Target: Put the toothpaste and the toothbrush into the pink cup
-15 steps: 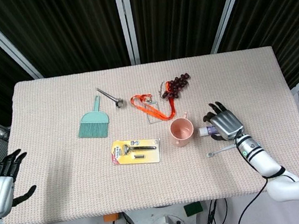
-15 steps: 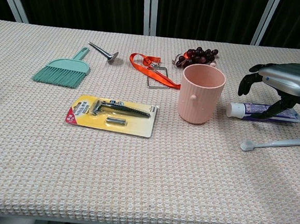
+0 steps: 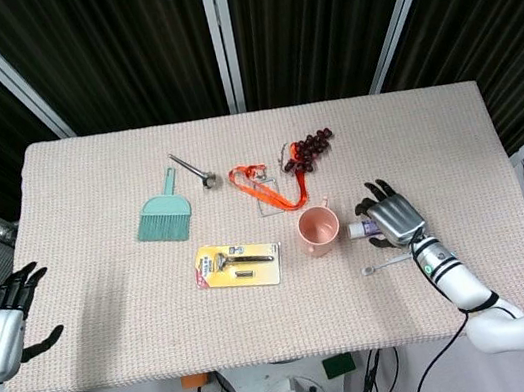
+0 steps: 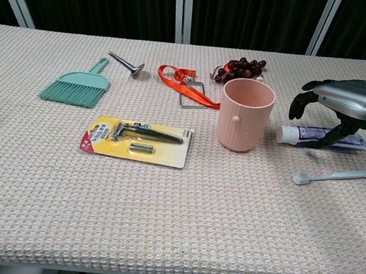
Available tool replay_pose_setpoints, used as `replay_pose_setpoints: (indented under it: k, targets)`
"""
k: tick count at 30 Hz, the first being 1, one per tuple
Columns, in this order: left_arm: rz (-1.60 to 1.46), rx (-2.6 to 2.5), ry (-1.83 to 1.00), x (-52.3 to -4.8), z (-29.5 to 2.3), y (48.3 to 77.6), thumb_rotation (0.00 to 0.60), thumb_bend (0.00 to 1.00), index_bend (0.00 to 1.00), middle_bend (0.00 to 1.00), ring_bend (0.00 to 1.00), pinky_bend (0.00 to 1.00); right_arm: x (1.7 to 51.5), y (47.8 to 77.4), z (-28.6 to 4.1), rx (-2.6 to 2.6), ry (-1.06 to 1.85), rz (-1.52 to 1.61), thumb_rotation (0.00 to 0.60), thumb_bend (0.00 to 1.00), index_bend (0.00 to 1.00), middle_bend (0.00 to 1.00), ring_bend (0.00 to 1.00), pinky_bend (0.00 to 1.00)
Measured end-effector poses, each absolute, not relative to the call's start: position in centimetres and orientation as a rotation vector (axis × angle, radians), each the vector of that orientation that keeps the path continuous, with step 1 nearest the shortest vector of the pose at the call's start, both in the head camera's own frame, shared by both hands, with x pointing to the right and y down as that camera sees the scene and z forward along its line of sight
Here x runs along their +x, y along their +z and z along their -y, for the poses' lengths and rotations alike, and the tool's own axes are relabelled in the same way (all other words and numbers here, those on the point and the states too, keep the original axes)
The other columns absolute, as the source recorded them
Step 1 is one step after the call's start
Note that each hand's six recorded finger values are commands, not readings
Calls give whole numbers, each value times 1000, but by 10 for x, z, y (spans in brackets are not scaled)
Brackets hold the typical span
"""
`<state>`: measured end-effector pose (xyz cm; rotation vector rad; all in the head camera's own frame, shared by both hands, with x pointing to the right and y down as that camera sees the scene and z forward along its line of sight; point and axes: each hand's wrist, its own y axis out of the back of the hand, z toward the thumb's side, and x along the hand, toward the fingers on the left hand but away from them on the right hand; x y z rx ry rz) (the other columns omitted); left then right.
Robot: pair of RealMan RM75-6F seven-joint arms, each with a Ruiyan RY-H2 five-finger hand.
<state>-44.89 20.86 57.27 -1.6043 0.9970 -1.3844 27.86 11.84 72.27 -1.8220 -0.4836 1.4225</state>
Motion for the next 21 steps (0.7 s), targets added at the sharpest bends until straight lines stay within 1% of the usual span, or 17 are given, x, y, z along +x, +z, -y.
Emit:
replay_pose_setpoints:
  k: [4, 7, 10, 12, 15, 21]
  targets:
    - [-996, -1605, -1391, -451, -209, 573, 581, 145, 128, 77, 108, 220, 275, 728, -119, -1820, 1427, 478, 600, 602, 379, 354, 25, 0]
    - [-997, -1605, -1392, -452, -209, 574, 582, 145, 128, 77, 108, 219, 272, 732, -118, -1816, 1430, 465, 600, 638, 411, 378, 39, 0]
    - [-1001, -1603, -1391, -452, -209, 573, 582, 144, 129, 77, 108, 220, 268, 734, -118, -1811, 1426, 465, 600, 676, 464, 418, 62, 0]
    - [-1001, -1602, -1394, -453, -209, 573, 582, 145, 128, 77, 108, 220, 267, 735, -117, -1801, 1423, 471, 600, 720, 518, 455, 80, 0]
    - [-1001, -1606, -1396, -454, -209, 574, 582, 145, 129, 77, 108, 220, 266, 737, -116, -1790, 1422, 477, 600, 756, 591, 501, 100, 0]
    - [-1003, -1606, -1395, -454, -208, 575, 583, 144, 128, 77, 108, 220, 269, 737, -116, -1778, 1426, 487, 600, 780, 693, 587, 164, 0]
